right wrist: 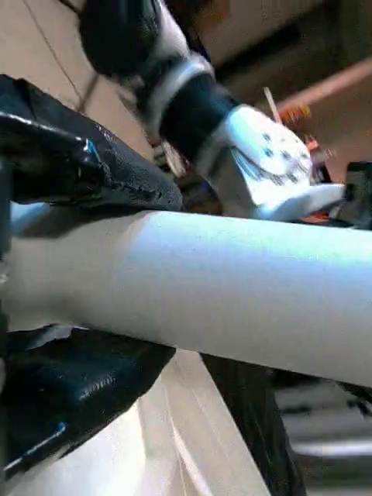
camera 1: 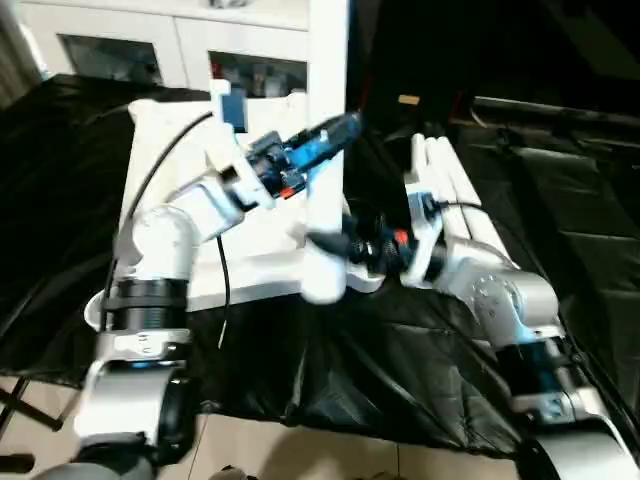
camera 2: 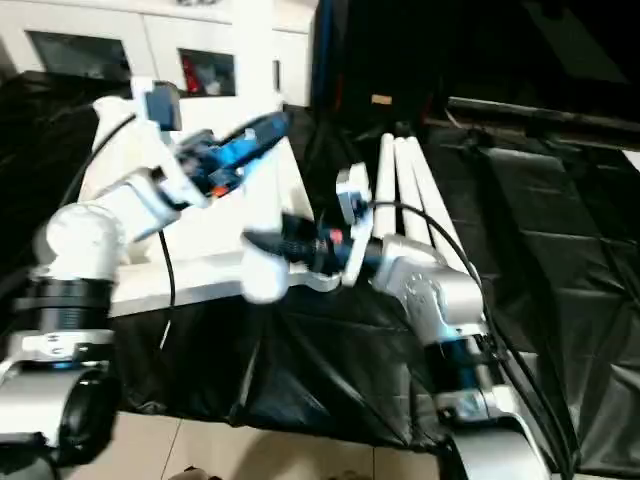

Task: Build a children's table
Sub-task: Insert table leg to table base

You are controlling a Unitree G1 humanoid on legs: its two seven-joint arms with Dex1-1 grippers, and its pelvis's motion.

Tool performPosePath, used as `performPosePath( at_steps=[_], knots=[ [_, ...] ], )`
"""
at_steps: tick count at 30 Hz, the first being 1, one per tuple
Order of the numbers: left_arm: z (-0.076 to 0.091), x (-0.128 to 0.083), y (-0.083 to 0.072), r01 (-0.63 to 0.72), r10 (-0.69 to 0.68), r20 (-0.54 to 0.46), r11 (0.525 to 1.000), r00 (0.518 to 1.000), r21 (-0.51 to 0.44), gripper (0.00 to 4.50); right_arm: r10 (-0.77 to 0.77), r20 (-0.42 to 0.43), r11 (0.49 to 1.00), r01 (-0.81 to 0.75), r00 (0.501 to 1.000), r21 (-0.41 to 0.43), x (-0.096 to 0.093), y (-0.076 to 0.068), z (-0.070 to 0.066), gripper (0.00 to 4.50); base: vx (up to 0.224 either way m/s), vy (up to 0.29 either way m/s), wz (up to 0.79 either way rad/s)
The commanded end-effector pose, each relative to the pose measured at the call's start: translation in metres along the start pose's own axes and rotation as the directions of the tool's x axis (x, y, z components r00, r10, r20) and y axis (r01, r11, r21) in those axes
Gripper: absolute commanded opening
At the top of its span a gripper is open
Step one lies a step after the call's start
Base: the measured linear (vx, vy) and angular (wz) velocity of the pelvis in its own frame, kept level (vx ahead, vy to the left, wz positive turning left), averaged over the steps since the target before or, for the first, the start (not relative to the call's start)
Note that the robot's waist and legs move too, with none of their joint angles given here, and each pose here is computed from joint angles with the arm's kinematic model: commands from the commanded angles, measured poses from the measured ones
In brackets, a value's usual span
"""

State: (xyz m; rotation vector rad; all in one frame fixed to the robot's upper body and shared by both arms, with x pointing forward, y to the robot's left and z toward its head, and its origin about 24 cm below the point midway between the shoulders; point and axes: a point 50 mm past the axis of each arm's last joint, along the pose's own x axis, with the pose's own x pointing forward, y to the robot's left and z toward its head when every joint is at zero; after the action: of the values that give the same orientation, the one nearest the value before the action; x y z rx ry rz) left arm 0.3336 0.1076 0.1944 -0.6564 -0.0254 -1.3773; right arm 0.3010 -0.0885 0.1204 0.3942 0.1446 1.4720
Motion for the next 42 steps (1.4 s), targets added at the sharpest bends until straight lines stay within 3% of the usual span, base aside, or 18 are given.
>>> performPosePath(
  at_steps=[1, 7, 12, 13, 14, 18, 20, 21, 26, 32, 34, 38, 42],
  knots=[
    [-0.005, 0.004, -0.006, 0.059, -0.06, -0.058, 0.998, 0.997, -0.01, 2.43, 0.057, -0.01, 0.998, -0.057, 0.998, -0.005, 0.004, 0.007, 0.004, 1.93, 0.0, 0.0, 0.0],
    [-0.006, 0.003, -0.005, 0.051, -0.053, -0.051, 0.998, 0.997, -0.043, 1.97, 0.061, -0.016, 0.998, -0.061, 0.998, 0.0, 0.002, 0.008, 0.005, 1.9, 0.0, 0.0, 0.0],
    [-0.004, 0.004, -0.003, 0.021, -0.022, -0.03, 0.999, 0.999, -0.04, 1.87, 0.04, -0.026, 0.999, -0.041, 0.999, -0.029, 0.002, 0.007, 0.006, 1.9, 0.0, 0.0, 0.0],
    [-0.003, 0.004, -0.002, 0.01, -0.011, -0.026, 1.0, 1.0, -0.028, 1.87, -0.01, -0.041, 0.998, 0.007, 0.999, -0.07, 0.002, 0.004, 0.006, 1.9, 0.0, 0.0, 0.0],
    [-0.002, 0.006, 0.0, -0.025, 0.025, -0.023, 1.0, 0.999, 0.0, 1.87, -0.06, -0.037, 0.994, 0.056, 0.998, -0.093, 0.005, 0.0, 0.008, 2.25, 0.0, 0.0, 0.0],
    [-0.002, 0.012, 0.008, -0.16, 0.166, -0.033, 0.978, 0.986, 0.131, 1.86, -0.221, -0.013, 0.966, 0.217, 0.975, -0.143, 0.014, -0.012, 0.013, 2.6, 0.0, 0.0, 0.0],
    [-0.002, 0.016, 0.012, -0.219, 0.223, -0.005, 0.959, 0.975, 0.181, 1.86, -0.303, -0.017, 0.935, 0.293, 0.953, -0.202, 0.019, -0.017, 0.012, 2.83, 0.0, 0.0, 0.0],
    [-0.002, 0.018, 0.014, -0.258, 0.26, 0.013, 0.947, 0.966, 0.19, 1.86, -0.389, -0.009, 0.896, 0.376, 0.921, -0.235, 0.022, -0.023, 0.013, 2.93, 0.0, 0.0, 0.0],
    [-0.001, 0.029, 0.017, -0.37, 0.37, 0.054, 0.89, 0.928, 0.267, 1.86, -0.524, 0.004, 0.822, 0.507, 0.852, -0.26, 0.034, -0.035, 0.009, 2.97, 0.0, 0.0, 0.0],
    [0.003, 0.037, 0.022, -0.551, 0.536, 0.156, 0.746, 0.83, 0.373, 1.86, -0.625, -0.004, 0.748, 0.598, 0.781, -0.289, 0.044, -0.044, 0.0, 2.97, 0.0, 0.0, 0.0],
    [0.006, 0.039, 0.023, -0.587, 0.564, 0.189, 0.703, 0.804, 0.401, 1.85, -0.66, 0.009, 0.721, 0.637, 0.751, -0.271, 0.045, -0.048, -0.001, 2.64, 0.0, 0.0, 0.0],
    [0.007, 0.039, 0.022, -0.618, 0.586, 0.221, 0.663, 0.779, 0.422, 1.85, -0.68, 0.017, 0.703, 0.659, 0.733, -0.268, 0.046, -0.051, -0.001, 2.3, 0.0, 0.0, 0.0],
    [0.008, 0.04, 0.023, -0.63, 0.592, 0.237, 0.654, 0.771, 0.418, 1.85, -0.671, 0.026, 0.712, 0.655, 0.741, -0.253, 0.047, -0.051, -0.002, 2.12, 0.0, 0.0, 0.0]
  ],
)
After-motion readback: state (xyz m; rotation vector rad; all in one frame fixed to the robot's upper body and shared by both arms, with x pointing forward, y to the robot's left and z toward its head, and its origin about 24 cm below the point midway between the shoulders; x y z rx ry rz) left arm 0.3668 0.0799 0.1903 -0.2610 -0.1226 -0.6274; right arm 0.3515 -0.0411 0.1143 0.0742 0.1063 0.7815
